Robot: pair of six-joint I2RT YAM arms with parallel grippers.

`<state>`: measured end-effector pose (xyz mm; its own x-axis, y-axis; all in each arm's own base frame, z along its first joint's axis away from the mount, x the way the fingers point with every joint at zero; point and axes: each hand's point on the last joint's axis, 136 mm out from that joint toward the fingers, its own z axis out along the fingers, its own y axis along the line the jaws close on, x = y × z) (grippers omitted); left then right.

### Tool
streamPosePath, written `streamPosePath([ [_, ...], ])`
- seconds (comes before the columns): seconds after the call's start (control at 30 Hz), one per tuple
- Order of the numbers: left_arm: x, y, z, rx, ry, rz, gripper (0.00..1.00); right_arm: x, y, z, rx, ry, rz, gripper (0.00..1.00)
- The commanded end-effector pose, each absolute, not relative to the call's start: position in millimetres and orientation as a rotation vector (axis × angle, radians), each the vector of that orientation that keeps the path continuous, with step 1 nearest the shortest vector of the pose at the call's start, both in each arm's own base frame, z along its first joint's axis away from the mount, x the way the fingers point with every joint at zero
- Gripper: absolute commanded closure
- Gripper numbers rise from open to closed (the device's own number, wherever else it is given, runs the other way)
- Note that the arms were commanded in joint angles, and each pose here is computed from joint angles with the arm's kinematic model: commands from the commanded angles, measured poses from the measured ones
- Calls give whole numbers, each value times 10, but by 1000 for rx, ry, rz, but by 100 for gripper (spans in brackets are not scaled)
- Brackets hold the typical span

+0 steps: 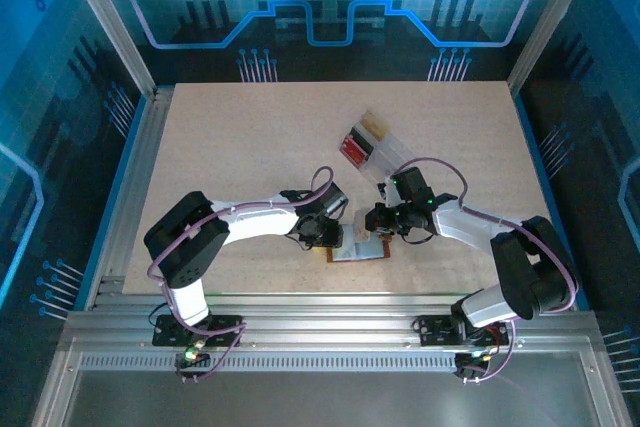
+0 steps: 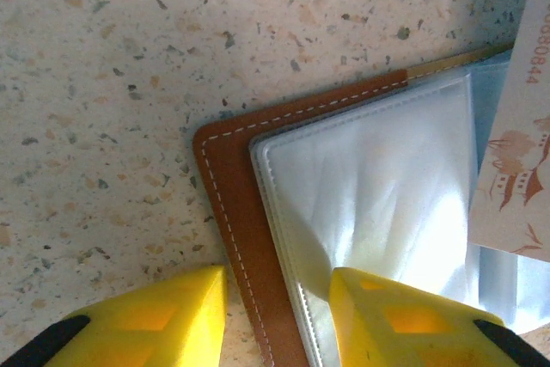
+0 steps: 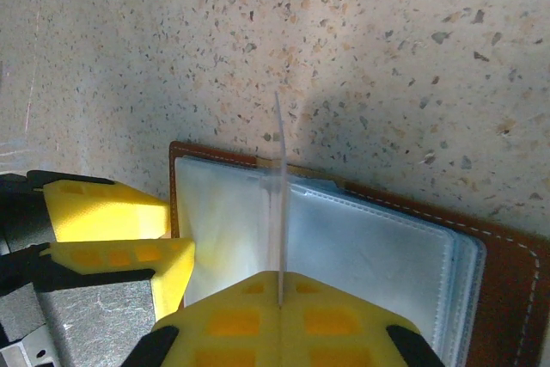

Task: Put the credit cards into the card holder

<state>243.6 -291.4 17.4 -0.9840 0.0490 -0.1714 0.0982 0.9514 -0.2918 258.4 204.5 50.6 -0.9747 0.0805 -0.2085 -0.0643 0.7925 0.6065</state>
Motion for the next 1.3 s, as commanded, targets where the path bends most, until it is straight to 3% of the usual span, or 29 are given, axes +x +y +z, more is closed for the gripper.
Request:
streamPosePath([
  [0.0, 2230, -2729, -125, 96, 3046, -334, 63, 2607, 2039, 504, 9, 2763, 962, 100],
  [0.73, 2229, -2743, -152, 93, 3051, -340, 63, 2445, 2114, 394, 86, 2793, 1125, 100],
  [1.27, 2213, -2725, -172, 92, 3051, -340, 63, 2523, 2113, 585, 96, 2769, 1148, 100],
])
